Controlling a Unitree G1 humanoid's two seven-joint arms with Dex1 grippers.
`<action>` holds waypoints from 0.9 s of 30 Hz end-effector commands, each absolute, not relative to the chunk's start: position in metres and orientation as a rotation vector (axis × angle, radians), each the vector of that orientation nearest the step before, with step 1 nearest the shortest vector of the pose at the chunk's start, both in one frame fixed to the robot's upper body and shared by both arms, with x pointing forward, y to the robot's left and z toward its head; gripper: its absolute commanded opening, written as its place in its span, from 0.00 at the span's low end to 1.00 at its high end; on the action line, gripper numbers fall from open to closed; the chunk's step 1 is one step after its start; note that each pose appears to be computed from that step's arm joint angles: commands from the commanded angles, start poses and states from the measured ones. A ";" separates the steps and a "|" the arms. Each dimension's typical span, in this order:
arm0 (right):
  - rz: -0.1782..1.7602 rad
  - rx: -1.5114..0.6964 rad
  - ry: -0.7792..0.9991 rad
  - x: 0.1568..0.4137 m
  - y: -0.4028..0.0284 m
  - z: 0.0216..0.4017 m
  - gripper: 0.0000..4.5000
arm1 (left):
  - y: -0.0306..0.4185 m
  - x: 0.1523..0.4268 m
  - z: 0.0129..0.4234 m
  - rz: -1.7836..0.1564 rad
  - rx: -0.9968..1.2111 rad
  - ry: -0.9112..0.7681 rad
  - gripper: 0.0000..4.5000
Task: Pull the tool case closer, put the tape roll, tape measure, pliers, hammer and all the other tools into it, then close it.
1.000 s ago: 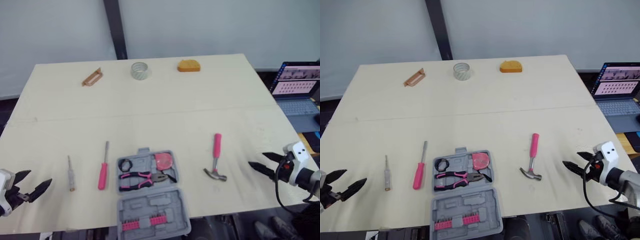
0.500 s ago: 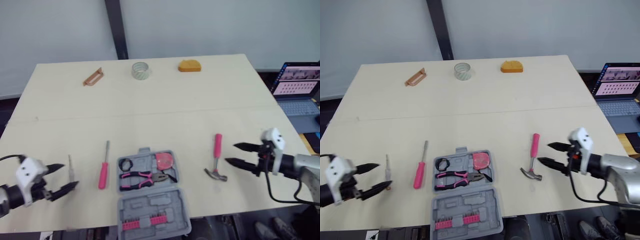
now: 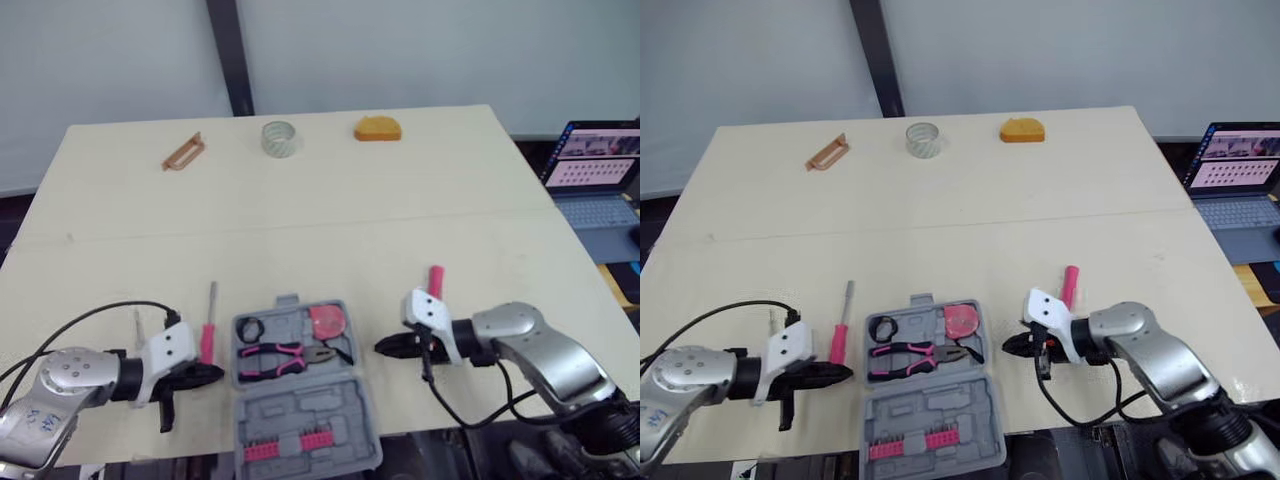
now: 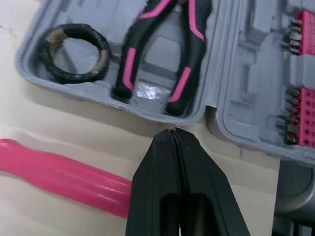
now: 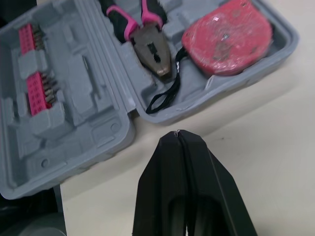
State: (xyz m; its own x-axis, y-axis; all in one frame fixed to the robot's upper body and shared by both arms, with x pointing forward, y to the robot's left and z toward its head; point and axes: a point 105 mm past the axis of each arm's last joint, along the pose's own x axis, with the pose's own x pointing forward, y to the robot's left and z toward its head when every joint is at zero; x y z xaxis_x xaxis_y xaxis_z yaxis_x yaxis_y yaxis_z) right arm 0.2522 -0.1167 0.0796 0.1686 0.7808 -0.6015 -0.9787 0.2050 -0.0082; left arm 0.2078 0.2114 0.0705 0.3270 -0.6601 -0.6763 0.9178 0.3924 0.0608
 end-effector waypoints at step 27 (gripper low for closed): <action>1.419 -0.478 0.601 0.237 -0.090 0.056 0.01 | 0.174 0.204 0.048 -1.151 0.563 0.595 0.00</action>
State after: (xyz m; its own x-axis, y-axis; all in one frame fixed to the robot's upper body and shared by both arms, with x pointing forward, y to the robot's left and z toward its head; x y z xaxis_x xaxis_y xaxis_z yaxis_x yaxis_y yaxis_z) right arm 0.2406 -0.0963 0.0522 0.0710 0.7447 -0.6636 -0.9900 0.1340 0.0444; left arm 0.2040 0.1816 0.0431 0.2890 -0.6409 -0.7111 0.9411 0.3262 0.0885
